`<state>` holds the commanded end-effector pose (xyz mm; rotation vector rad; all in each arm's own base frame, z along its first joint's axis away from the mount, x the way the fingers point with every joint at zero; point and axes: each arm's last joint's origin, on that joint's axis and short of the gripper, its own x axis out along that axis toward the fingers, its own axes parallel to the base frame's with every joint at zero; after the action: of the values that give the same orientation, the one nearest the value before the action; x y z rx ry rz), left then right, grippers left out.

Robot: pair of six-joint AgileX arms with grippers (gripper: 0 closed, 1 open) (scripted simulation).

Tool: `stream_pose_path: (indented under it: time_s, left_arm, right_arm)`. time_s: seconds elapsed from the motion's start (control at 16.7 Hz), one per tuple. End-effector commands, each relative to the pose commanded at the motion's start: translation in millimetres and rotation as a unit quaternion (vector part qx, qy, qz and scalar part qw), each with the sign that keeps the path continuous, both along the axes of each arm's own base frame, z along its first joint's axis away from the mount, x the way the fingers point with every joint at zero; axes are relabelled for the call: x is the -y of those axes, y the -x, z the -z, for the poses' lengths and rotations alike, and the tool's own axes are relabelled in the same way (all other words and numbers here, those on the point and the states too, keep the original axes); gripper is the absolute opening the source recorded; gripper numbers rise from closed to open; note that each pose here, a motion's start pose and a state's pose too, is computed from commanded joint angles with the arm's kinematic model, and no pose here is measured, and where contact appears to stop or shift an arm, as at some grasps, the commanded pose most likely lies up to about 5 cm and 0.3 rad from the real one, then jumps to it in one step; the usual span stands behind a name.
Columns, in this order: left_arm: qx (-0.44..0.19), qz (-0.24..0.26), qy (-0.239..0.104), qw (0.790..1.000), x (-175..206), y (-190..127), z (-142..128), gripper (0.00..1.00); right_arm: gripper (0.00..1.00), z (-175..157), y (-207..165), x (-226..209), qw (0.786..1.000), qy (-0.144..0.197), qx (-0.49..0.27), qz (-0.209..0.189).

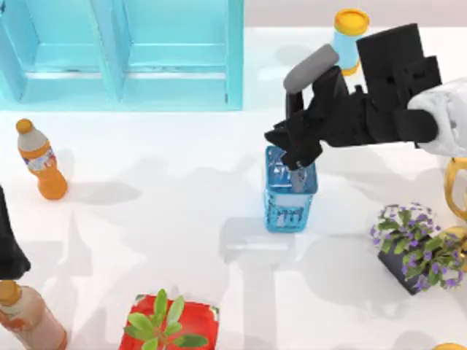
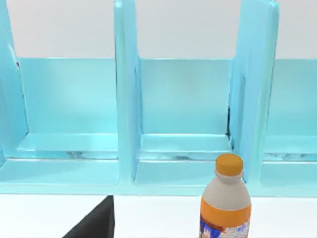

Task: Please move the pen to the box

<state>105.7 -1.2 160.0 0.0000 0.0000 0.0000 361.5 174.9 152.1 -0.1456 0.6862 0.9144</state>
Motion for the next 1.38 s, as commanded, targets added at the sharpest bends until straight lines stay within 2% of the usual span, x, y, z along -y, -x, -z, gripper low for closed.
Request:
stream_pose_path:
  time_s: [0.3,0.6,0.78,1.08,1.2,1.38]
  left_arm:
    - [0.000,0.000,0.000,1.000,0,0,0,1.00]
    - [0.000,0.000,0.000,1.000,0,0,0,1.00]
    - [0.000,0.000,0.000,1.000,0,0,0,1.00]
    - [0.000,0.000,0.000,1.000,0,0,0,1.00]
    - [0.000,0.000,0.000,1.000,0,0,0,1.00]
    - [0.000,0.000,0.000,1.000,0,0,0,1.00]
  right_arm:
    - [0.00,-66,-13,65,1.000,0.012,0.006,0.008]
    - [0.00,-125,6,118,1.000,-0.005,0.002,0.000]
    - [0.00,-135,14,127,1.000,-0.015,-0.002,-0.007]
    - [0.00,-134,14,126,1.000,-0.015,-0.005,-0.008]
    - [0.00,-137,16,138,1.000,-0.009,0.002,0.017]
    - [0.00,-149,28,180,0.995,0.010,0.029,0.091]
